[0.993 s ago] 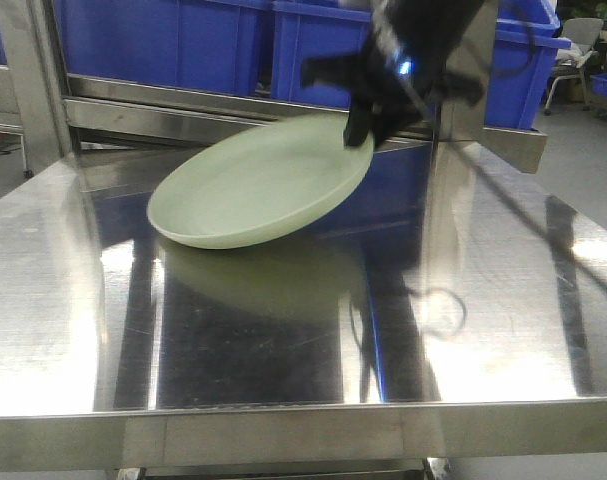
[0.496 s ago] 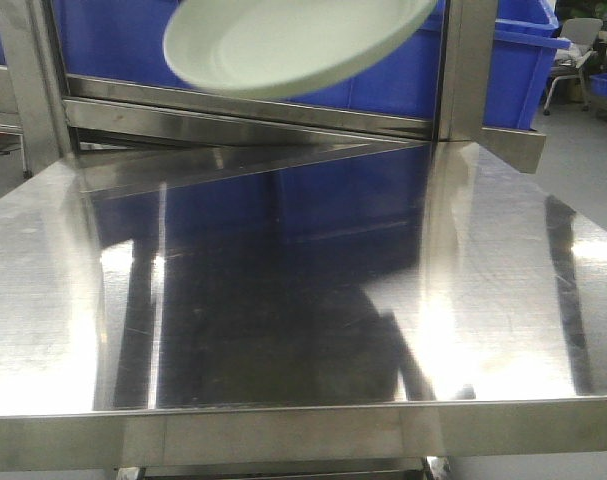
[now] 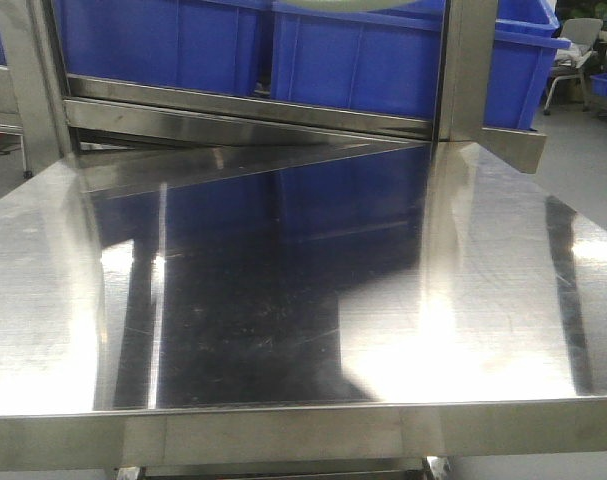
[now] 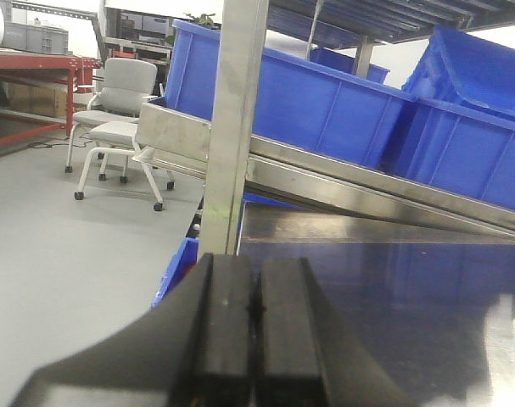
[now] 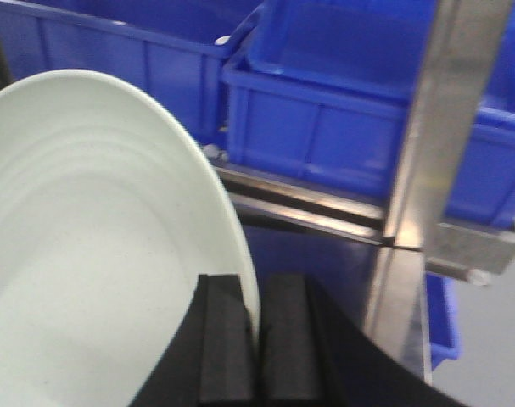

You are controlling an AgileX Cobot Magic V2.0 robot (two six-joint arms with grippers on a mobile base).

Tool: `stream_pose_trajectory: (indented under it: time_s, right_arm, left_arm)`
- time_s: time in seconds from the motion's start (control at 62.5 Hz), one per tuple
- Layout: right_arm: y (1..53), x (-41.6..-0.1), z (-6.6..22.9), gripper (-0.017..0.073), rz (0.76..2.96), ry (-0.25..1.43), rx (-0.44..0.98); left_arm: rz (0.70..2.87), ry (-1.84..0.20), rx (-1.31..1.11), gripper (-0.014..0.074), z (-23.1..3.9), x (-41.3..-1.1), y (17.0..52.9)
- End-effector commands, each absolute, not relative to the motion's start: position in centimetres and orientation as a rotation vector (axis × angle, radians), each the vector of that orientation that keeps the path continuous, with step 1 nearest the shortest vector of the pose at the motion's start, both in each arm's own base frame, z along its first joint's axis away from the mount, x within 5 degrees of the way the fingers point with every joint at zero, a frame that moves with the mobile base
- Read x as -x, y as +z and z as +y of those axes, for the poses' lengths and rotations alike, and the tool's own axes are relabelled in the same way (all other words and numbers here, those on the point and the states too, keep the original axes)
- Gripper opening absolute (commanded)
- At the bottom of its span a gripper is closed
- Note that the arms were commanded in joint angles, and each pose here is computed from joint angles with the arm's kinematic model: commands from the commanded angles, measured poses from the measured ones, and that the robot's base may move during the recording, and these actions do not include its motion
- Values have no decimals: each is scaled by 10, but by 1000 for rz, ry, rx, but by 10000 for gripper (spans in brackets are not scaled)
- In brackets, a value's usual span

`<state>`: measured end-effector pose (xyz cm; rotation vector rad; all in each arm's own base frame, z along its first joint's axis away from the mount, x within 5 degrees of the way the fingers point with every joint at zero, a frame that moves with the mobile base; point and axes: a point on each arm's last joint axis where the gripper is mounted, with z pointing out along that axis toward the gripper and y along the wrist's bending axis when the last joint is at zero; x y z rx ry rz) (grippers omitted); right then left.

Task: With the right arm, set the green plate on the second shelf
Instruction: 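Lift the plate up off the table with the right gripper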

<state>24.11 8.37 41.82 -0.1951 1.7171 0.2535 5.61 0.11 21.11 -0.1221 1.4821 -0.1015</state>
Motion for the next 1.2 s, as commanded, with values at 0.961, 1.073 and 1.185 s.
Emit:
stream_pose_trajectory:
  time_s: [0.961, 1.073, 1.185]
  right_arm:
    - [401, -182, 11, 53, 1532, 75, 11]
    - [401, -182, 11, 53, 1532, 75, 11]
    - [401, -182, 11, 53, 1532, 75, 11]
  left_arm:
    - [1424, -108, 127, 130, 1, -56, 206]
    - [1424, -108, 127, 130, 1, -56, 206]
    - [1424, -108, 127, 130, 1, -56, 206]
